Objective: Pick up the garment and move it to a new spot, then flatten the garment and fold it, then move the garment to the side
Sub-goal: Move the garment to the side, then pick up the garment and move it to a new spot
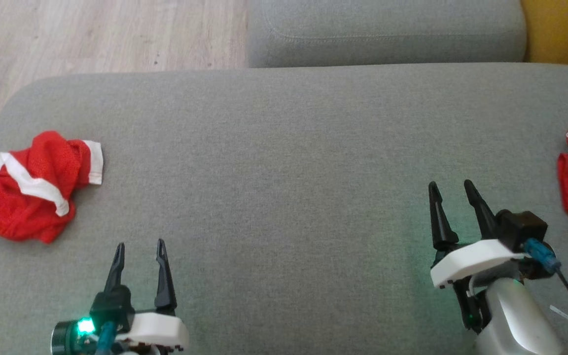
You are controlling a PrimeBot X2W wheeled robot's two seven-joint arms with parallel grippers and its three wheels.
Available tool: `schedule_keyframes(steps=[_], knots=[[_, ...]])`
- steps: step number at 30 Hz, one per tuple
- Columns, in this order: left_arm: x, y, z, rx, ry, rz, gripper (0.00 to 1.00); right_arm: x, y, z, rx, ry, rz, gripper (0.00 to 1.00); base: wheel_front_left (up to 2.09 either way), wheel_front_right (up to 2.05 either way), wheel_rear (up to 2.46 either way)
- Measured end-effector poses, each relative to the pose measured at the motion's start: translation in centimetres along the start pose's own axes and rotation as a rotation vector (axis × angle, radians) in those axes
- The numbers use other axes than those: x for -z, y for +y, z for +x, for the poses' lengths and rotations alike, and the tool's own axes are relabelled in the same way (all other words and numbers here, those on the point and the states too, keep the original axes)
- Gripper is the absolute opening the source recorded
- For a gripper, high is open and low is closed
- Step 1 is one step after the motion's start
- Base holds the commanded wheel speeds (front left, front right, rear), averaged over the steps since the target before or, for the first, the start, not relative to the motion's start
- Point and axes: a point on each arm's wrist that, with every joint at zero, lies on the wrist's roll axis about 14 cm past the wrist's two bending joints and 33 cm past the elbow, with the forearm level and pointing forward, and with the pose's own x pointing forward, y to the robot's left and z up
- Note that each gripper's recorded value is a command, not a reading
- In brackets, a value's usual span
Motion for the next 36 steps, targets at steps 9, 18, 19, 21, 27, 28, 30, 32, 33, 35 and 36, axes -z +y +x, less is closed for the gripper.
schedule_keyframes(steps=[9, 18, 19, 21, 27, 28, 30, 32, 33, 35, 36], knots=[[0.2, 0.1, -0.3, -0.003, 0.003, -0.003, 1.00, 0.3, 0.0, -0.4, 0.002, 0.007, -0.001, 1.00, 0.00, 0.00, 0.00], [0.8, 3.4, -1.7, -0.117, 0.021, -0.024, 1.00, 1.9, 3.9, 1.6, -0.118, 0.053, -0.014, 1.00, 0.00, 0.00, 0.00], [0.9, 4.1, -2.0, -0.141, 0.022, -0.027, 1.00, 2.1, 4.8, 1.9, -0.141, 0.060, -0.016, 1.00, 0.00, 0.00, 0.00], [1.1, 5.7, -2.8, -0.195, 0.027, -0.037, 1.00, 2.6, 6.3, 2.5, -0.185, 0.073, -0.017, 1.00, 0.00, 0.00, 0.00], [1.8, 11.6, -6.3, -0.401, 0.043, -0.052, 1.00, 4.0, 11.3, 3.6, -0.326, 0.112, -0.020, 1.00, 0.00, 0.00, 0.00], [2.1, 12.4, -7.0, -0.431, 0.048, -0.057, 1.00, 4.2, 12.0, 3.7, -0.346, 0.117, -0.020, 1.00, 0.00, 0.00, 0.00], [2.7, 13.5, -8.3, -0.471, 0.067, -0.065, 1.00, 4.6, 13.2, 3.8, -0.380, 0.128, -0.019, 1.00, 0.00, 0.00, 0.00], [3.4, 14.4, -9.2, -0.501, 0.087, -0.073, 1.00, 5.0, 13.8, 4.0, -0.397, 0.139, -0.017, 1.00, 0.00, 0.00, 0.00], [3.7, 14.9, -9.5, -0.518, 0.097, -0.071, 1.00, 5.1, 14.0, 4.1, -0.402, 0.142, -0.015, 1.00, 0.00, 0.00, 0.00], [3.9, 15.5, -9.7, -0.528, 0.104, -0.075, 1.00, 5.3, 14.1, 4.4, -0.405, 0.145, -0.012, 1.00, 0.00, 0.00, 0.00], [3.9, 15.5, -9.7, -0.528, 0.104, -0.075, 1.00, 5.3, 14.1, 4.4, -0.405, 0.145, -0.012, 1.00, 0.00, 0.00, 0.00]])
